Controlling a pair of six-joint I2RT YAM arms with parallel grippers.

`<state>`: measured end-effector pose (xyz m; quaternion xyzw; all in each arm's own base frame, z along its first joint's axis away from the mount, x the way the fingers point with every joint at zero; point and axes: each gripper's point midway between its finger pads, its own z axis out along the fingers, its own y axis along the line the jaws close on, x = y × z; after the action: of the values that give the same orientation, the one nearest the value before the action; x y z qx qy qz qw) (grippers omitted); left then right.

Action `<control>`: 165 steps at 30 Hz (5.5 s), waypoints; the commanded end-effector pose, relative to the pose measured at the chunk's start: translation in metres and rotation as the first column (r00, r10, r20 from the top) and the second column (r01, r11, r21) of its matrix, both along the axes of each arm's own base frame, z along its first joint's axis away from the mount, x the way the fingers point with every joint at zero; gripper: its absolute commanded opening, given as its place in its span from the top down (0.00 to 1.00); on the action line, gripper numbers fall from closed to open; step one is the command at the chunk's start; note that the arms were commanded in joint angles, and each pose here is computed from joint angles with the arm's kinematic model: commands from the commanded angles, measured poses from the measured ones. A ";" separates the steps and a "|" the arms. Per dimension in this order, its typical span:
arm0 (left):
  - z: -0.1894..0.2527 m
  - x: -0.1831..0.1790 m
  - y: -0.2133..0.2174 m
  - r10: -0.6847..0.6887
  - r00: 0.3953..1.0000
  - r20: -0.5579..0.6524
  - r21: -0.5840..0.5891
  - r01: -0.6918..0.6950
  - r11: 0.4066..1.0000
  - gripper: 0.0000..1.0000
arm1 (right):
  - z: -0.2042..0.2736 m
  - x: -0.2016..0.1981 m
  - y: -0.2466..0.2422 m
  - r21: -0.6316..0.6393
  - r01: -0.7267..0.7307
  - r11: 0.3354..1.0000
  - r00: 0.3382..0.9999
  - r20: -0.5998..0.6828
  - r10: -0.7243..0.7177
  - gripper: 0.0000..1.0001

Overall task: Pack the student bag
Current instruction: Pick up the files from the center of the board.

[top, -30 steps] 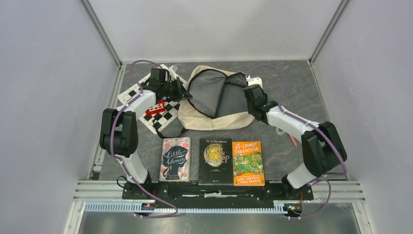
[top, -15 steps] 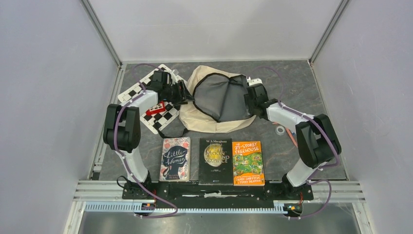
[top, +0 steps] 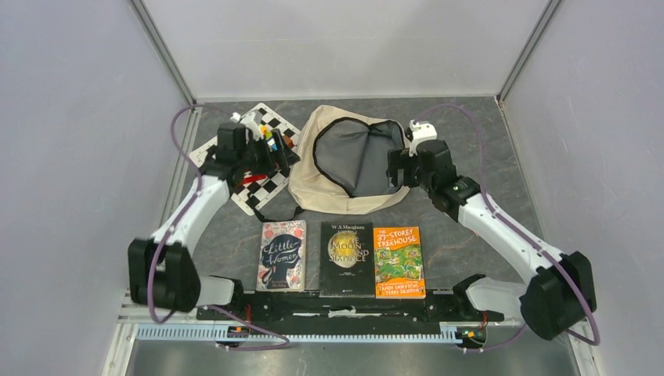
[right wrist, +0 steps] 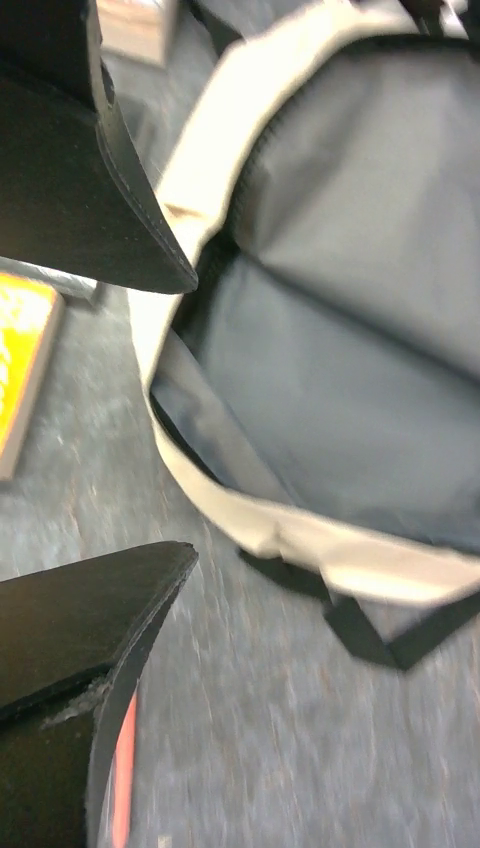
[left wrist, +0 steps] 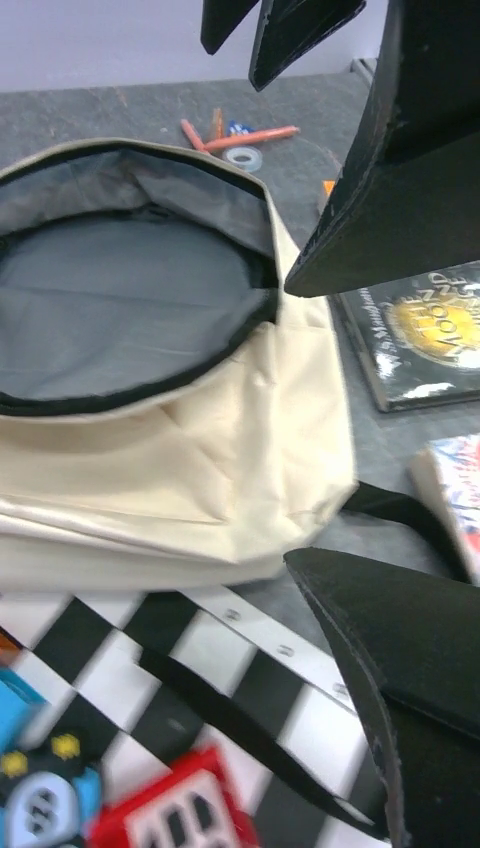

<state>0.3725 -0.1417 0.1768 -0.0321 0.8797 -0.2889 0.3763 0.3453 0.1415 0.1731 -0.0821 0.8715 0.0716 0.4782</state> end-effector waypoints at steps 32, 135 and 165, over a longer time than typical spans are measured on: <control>-0.127 -0.169 0.074 0.469 0.836 -0.283 0.049 -0.476 0.878 0.00 | -0.023 -0.093 0.119 0.273 -0.302 0.913 0.943 -0.050 0.328 0.02; -0.007 -0.205 0.011 0.175 0.982 -0.076 -0.139 -0.184 0.973 0.00 | -0.002 -0.139 0.230 0.672 -0.385 0.632 0.904 0.135 0.406 1.00; -0.035 -0.217 -0.051 -0.126 0.989 -0.079 -0.436 0.079 0.896 0.49 | 0.048 -0.165 0.216 0.594 -0.617 0.516 0.776 0.349 0.526 1.00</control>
<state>0.1533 -0.1822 0.1241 -0.0847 0.8464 -0.4405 0.2871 0.1744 0.3534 0.1806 -0.1784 0.7221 0.5102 0.4317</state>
